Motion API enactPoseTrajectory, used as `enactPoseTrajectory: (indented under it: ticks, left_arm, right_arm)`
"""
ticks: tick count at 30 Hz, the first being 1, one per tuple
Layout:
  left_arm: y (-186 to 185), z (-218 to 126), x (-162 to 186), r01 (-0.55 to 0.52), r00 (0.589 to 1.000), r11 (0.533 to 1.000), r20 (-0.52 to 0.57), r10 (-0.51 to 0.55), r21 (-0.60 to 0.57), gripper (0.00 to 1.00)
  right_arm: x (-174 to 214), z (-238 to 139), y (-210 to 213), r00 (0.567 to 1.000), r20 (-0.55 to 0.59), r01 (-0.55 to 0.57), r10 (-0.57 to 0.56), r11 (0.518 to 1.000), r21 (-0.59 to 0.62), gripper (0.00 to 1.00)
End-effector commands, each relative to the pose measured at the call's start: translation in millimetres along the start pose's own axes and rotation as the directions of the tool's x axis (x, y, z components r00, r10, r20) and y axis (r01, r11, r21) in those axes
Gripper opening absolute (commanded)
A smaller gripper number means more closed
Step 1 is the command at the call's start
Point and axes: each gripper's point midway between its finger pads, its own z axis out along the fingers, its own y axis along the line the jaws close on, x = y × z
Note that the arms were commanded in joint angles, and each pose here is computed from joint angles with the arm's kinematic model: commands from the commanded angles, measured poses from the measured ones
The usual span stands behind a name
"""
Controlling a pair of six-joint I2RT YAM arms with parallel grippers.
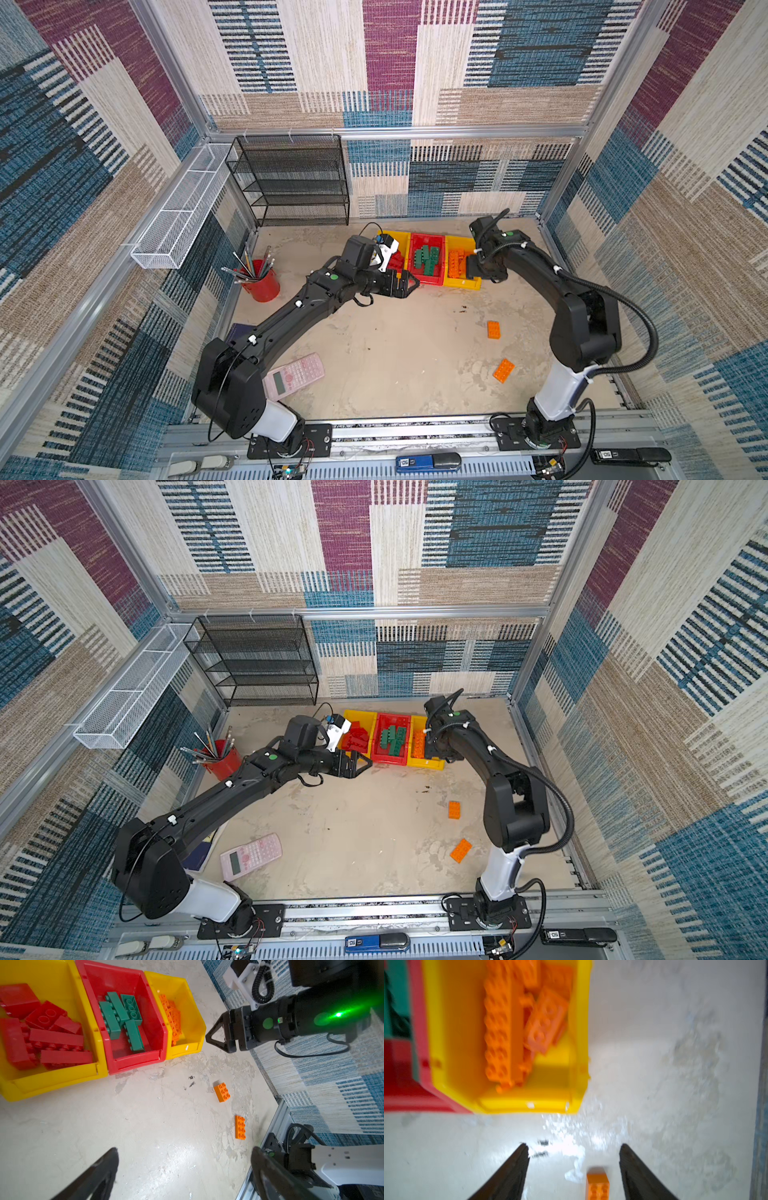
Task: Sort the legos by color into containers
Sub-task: 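Move the right gripper down to a small orange brick and grasp it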
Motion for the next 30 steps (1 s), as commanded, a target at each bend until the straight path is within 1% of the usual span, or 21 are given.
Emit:
enactPoseTrajectory:
  ticks: [1,5,8,13,18,20,23,28,30]
  left_arm:
    - [-14,12,3,-0.003,1.000,1.000,0.007,0.003,0.024,1.00]
    - [-30,23,11,-0.020,0.999,0.999,-0.025,0.021,0.043,1.00]
    - [-37,29,16,-0.025,0.999,0.998,-0.037,0.027,0.052,1.00]
    - [-44,32,18,-0.029,0.999,0.998,-0.040,0.031,0.056,0.99]
    - [-44,29,18,-0.032,0.999,0.999,-0.031,0.033,0.041,0.99]
    - [-43,28,20,-0.032,0.999,0.999,-0.036,0.034,0.035,0.99]
    - [-41,28,22,-0.038,0.998,0.999,-0.039,0.039,0.029,0.99]
    - [-39,29,23,-0.063,0.996,0.998,-0.057,0.064,0.019,0.99]
    - [-39,30,21,-0.075,0.995,0.997,-0.059,0.076,0.016,0.99]
  right_arm:
    - [24,1,-5,0.998,0.003,-0.059,0.059,0.998,-0.021,0.70]
    - [59,5,-14,0.995,-0.044,-0.086,0.085,0.996,-0.024,0.70]
    - [78,13,-19,0.993,-0.069,-0.099,0.097,0.995,-0.026,0.70]
    - [102,26,-17,0.985,-0.105,-0.143,0.135,0.987,-0.075,0.68]
    - [113,38,-20,0.983,-0.125,-0.144,0.136,0.988,-0.060,0.65]
    - [116,43,-20,0.982,-0.137,-0.139,0.130,0.989,-0.053,0.61]
    - [121,51,-18,0.980,-0.154,-0.139,0.128,0.988,-0.062,0.49]
    - [126,57,-17,0.977,-0.169,-0.143,0.130,0.987,-0.068,0.45]
    - [124,56,-17,0.978,-0.163,-0.141,0.129,0.988,-0.068,0.39]
